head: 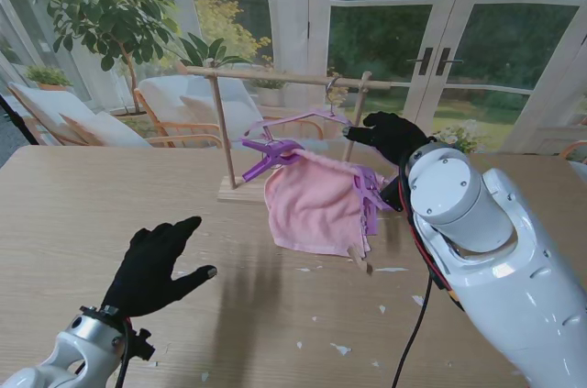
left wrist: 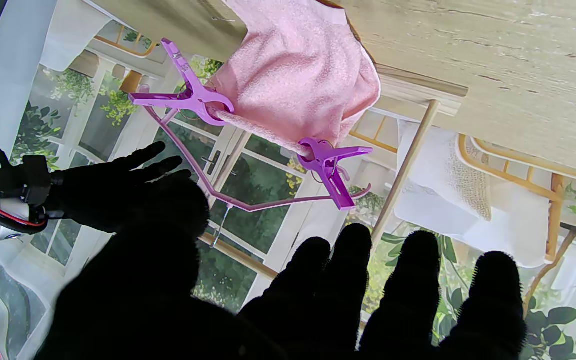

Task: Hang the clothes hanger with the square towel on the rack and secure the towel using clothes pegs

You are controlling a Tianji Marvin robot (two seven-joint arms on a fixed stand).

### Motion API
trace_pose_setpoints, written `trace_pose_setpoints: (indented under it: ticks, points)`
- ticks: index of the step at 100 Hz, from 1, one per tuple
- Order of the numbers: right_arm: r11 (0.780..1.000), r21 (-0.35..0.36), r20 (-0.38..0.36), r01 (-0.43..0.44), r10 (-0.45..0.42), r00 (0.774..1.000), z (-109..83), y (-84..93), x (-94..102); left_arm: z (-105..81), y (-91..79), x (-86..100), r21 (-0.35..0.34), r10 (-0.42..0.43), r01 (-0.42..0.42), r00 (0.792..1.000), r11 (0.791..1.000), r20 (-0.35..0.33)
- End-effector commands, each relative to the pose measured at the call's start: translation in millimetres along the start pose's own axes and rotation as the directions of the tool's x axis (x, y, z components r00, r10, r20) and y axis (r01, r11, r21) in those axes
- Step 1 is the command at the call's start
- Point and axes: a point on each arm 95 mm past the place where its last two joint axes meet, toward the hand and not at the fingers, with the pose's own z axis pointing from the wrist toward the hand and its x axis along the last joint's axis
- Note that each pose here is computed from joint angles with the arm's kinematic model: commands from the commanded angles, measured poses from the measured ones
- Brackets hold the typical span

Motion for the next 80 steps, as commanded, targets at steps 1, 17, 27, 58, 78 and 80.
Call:
trace_pose_setpoints:
  ticks: [1, 17, 27, 58, 78, 80]
  points:
    - [1.000, 0.006, 0.009, 0.023, -0.023, 1.000, -8.8, -3.7, -5.1, 0.4, 4.1, 1.5, -0.023, -0.013, 0.013, 1.000, 1.000, -0.003]
    - [0.993, -0.026, -0.048, 0.113, -0.114, 0.992, -31.2, -8.1, -14.1, 1.4, 6.3, 3.4, -0.021, -0.024, 0.024, 1.000, 1.000, -0.007]
    - [0.986, -0.035, -0.120, 0.165, -0.168, 0.978, -48.2, -16.1, -18.5, 1.8, 8.0, 5.6, -0.021, -0.023, 0.023, 1.000, 1.000, -0.014]
    - [0.972, -0.074, -0.323, 0.224, -0.236, 0.917, -97.5, -67.1, -23.9, -3.9, 14.7, 10.7, -0.003, -0.062, 0.062, 0.998, 0.998, -0.032]
    - [0.975, -0.088, -0.439, 0.206, -0.223, 0.870, -113.5, -118.9, -36.6, -11.7, 23.1, 12.7, 0.028, -0.110, 0.111, 0.993, 0.993, -0.045]
    - [0.976, -0.088, -0.447, 0.200, -0.219, 0.867, -113.8, -125.5, -38.8, -12.5, 24.2, 12.8, 0.029, -0.118, 0.119, 0.992, 0.992, -0.048]
